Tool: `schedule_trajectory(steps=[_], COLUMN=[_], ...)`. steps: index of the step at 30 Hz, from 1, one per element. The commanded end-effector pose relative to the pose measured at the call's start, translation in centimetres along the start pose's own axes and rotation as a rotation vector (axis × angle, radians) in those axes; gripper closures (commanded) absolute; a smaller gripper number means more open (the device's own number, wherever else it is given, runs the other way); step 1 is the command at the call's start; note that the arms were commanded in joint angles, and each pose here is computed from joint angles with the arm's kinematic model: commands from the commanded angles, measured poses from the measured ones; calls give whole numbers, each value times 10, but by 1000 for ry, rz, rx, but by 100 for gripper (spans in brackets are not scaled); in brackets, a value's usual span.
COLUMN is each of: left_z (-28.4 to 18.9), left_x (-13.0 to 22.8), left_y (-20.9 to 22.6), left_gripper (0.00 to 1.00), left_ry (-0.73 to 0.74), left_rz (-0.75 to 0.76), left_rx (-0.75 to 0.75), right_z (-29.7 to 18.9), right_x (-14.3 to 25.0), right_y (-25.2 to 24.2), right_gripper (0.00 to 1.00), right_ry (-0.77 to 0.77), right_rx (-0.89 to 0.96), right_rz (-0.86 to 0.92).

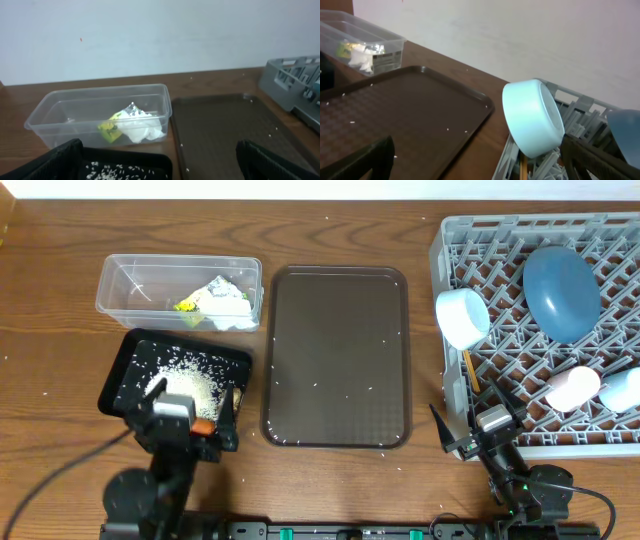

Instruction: Sort waste into correct bins and load items into the dishwasher rack

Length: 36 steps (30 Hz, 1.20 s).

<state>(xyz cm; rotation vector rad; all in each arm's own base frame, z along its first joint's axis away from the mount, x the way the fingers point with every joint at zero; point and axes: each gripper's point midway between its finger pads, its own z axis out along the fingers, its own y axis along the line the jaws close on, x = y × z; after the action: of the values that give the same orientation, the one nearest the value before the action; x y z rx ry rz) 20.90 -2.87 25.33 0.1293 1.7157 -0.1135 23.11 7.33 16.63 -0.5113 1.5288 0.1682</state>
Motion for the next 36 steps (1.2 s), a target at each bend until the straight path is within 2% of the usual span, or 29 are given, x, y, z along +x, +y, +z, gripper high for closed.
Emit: schedule_trajectory(steps=[1,16,22,28,36], left_z=[-2,30,44,50,50], left_x=[16,86,110,106,106], left_y=[-2,1,2,2,2], left_gripper=[2,2,2,2,2], left_ry=[-35,58,52,-14,-12], left_rz=[-31,-54,-54,-48,-48], left_rx=[9,3,4,5,5], right_z=[0,0,0,0,0], right_x=[0,0,0,0,0], right_y=[3,3,3,3,3], right_gripper=[1,1,1,1,1], right_ry=[-4,-4,-4,-4,-4], right_rx=[-13,-13,-13,-13,-13], right_rz=[-11,-11,-11,-11,-11])
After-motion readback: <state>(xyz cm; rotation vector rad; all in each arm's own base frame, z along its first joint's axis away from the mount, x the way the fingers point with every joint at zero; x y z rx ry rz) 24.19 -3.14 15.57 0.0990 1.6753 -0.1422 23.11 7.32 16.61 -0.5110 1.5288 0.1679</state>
